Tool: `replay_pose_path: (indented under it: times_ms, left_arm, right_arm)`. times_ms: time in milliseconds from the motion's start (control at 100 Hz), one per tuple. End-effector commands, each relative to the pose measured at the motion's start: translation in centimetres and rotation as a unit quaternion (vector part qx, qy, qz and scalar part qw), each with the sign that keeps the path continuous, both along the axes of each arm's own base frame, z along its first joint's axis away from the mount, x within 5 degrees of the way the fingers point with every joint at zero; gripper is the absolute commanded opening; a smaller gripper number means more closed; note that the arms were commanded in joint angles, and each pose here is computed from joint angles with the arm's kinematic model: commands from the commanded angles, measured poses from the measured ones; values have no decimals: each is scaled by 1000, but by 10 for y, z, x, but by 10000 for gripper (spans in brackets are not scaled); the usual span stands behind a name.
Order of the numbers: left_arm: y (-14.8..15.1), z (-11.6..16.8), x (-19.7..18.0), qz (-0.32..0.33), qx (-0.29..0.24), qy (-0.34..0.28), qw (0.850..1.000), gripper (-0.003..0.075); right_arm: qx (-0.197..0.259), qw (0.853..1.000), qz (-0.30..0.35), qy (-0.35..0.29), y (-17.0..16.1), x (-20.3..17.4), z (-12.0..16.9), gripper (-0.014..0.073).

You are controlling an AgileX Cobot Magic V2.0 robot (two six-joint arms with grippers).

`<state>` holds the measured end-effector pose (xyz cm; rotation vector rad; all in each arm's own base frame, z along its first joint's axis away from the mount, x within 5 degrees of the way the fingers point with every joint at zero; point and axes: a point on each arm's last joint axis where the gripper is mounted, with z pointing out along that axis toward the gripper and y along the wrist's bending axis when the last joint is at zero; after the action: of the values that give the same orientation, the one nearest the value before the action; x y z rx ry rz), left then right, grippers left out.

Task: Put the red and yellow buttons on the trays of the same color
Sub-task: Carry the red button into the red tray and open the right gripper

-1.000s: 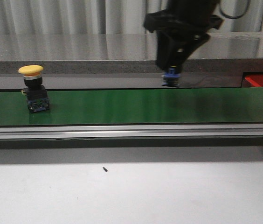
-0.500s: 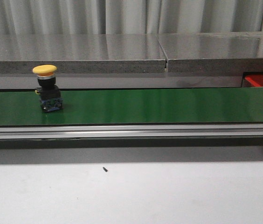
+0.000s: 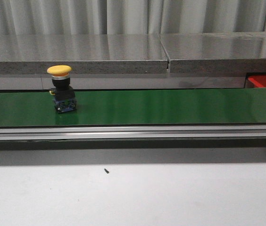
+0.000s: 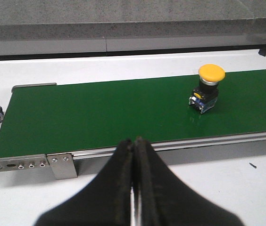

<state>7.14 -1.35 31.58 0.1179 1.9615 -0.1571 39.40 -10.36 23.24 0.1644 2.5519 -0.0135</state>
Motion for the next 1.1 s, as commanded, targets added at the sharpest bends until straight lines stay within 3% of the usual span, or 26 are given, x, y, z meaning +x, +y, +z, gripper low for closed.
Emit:
replay_pose_path:
  times_ms: [0,510,580,680,780,1090]
  left_arm:
    - [-1,14,2,-2,-13,-44,999,-19]
    - [-1,14,2,-2,-13,-44,999,-19]
    - [-1,14,2,-2,-13,-44,999,-19]
    - [-1,14,2,-2,-13,-44,999,-19]
    - [-1,14,2,-2,-13,-44,999,-19]
    - [-1,14,2,-2,-13,-44,999,-19]
  right_arm:
    - [-17,998,-8,-63,-5,10,27,137]
    - [0,999,5,-32,-22,75,0,148]
    - [3,1000,4,-29,-22,77,-5,219]
    - [7,1000,3,-30,-22,78,-7,425]
    - [6,999,2,-35,-22,78,-6,563]
    - [-1,998,2,-58,-17,63,27,575]
